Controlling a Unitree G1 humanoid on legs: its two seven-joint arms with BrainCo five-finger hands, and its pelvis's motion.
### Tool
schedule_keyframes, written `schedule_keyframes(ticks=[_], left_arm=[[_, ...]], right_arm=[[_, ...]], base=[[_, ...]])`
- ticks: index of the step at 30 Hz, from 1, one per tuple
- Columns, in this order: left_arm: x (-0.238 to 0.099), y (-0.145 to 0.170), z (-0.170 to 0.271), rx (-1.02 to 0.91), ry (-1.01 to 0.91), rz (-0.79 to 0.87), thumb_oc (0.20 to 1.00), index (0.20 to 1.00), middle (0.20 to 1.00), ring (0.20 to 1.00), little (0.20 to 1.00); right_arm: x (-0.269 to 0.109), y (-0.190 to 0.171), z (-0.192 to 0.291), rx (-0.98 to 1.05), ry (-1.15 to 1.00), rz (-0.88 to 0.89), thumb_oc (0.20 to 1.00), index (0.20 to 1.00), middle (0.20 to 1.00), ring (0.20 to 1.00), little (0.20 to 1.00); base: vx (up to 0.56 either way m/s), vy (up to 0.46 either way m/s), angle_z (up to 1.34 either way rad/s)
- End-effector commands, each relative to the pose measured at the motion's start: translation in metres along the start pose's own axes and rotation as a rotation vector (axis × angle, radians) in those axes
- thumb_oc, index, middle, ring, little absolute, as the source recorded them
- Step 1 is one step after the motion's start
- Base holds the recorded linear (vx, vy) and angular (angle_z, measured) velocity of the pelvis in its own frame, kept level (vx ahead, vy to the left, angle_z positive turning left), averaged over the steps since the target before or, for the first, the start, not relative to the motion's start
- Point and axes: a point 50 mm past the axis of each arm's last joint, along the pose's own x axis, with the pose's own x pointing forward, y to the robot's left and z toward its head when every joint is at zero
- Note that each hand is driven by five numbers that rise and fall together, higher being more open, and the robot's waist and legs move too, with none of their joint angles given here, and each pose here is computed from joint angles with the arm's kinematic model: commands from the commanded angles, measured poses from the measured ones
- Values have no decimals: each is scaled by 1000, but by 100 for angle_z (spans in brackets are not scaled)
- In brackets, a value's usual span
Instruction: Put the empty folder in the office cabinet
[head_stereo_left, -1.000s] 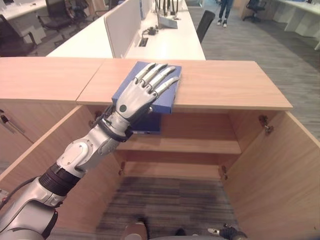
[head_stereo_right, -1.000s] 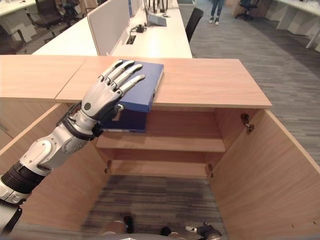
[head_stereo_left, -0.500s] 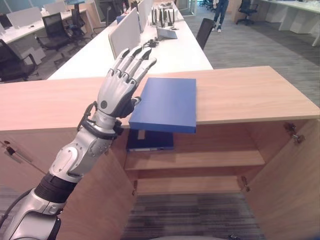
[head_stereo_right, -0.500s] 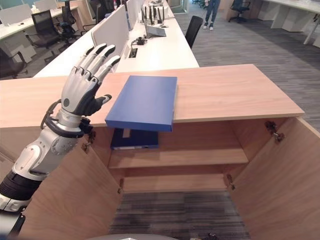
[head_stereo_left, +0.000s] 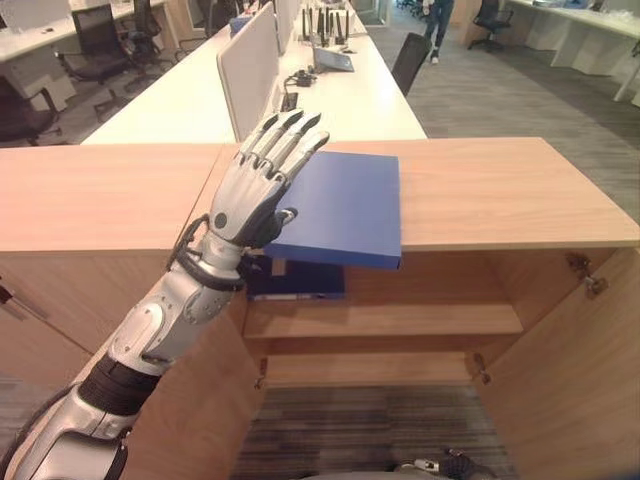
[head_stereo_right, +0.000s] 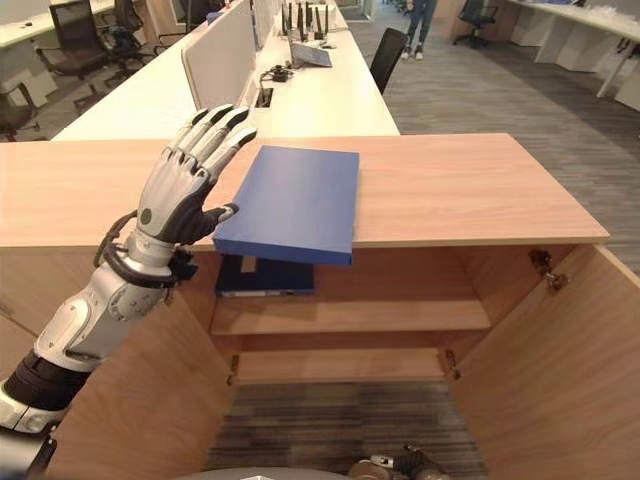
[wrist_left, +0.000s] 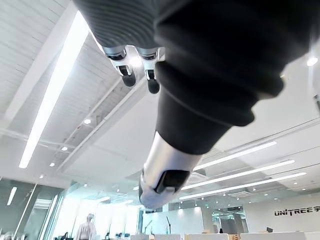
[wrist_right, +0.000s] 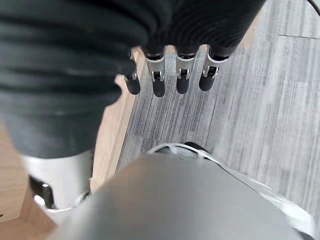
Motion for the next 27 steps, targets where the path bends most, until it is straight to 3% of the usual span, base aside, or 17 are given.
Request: schedule_keyframes(ticks=[1, 15, 27], left_arm=[[7, 17, 9, -105, -29, 77, 1000, 1000, 1000, 1000, 1000], [0, -2, 11, -246, 31, 9, 1000, 1000, 1000, 1000, 1000], [-11, -7, 17, -365, 70, -32, 1000, 1000, 1000, 1000, 1000]], right_arm=[[-2, 33, 10, -18, -27, 78, 1000, 1000, 1000, 1000, 1000], [-5, 52, 16, -71, -89, 106, 1000, 1000, 1000, 1000, 1000], [-3, 42, 20, -57, -97, 53, 1000, 1000, 1000, 1000, 1000]], base=[[128, -177, -4], [47, -118, -1], [-21, -28, 10]])
